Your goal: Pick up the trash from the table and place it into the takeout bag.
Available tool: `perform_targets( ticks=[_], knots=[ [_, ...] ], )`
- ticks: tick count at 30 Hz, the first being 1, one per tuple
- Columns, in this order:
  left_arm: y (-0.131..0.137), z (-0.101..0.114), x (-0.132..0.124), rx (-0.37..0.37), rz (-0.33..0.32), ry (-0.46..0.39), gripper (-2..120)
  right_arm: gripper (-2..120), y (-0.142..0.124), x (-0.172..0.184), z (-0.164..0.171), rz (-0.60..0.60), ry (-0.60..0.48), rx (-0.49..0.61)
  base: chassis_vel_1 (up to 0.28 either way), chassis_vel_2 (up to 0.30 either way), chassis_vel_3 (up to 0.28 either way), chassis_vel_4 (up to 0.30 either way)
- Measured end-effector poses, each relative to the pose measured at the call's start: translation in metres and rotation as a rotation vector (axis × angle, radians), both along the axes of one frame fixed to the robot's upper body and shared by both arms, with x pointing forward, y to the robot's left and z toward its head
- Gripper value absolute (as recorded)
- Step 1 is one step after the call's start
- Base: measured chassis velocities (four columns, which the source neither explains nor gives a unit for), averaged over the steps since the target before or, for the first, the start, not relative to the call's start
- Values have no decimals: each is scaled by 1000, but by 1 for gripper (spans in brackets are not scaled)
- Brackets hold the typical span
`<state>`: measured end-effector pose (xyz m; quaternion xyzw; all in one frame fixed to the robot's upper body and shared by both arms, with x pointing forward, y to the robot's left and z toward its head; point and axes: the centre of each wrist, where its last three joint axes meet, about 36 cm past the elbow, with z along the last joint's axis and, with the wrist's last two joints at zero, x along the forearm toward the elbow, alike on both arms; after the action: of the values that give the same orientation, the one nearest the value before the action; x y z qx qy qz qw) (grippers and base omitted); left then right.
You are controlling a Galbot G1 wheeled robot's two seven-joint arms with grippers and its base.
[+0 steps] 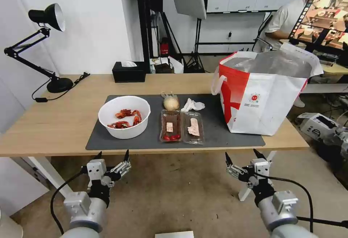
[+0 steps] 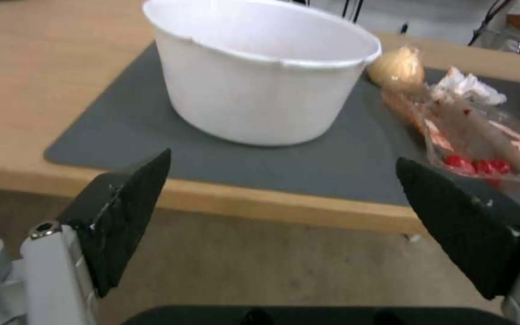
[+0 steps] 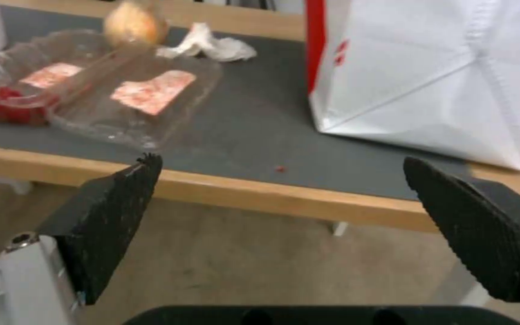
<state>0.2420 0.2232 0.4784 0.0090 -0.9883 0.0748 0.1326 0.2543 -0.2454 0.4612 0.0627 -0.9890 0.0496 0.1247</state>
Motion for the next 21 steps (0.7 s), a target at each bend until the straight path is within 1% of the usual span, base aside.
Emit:
perform_targets(
  ticks=[3, 7, 16, 21],
  knots=[
    [-3, 5, 2, -47, -8, 75, 100, 100, 1, 2, -3, 10, 6, 8, 0, 0, 0, 0],
    [-5, 5, 1, -50, -9, 85, 100, 100, 3, 2, -4, 16, 7, 14, 0, 0, 0, 0],
    [-4, 4, -1, -54, 1, 60, 100, 100, 5, 2, -5, 24, -11, 26, 0, 0, 0, 0],
    [-5, 5, -1, -62, 3, 34, 100, 100, 8, 2, -6, 33, -35, 68, 0, 0, 0, 0]
  ],
)
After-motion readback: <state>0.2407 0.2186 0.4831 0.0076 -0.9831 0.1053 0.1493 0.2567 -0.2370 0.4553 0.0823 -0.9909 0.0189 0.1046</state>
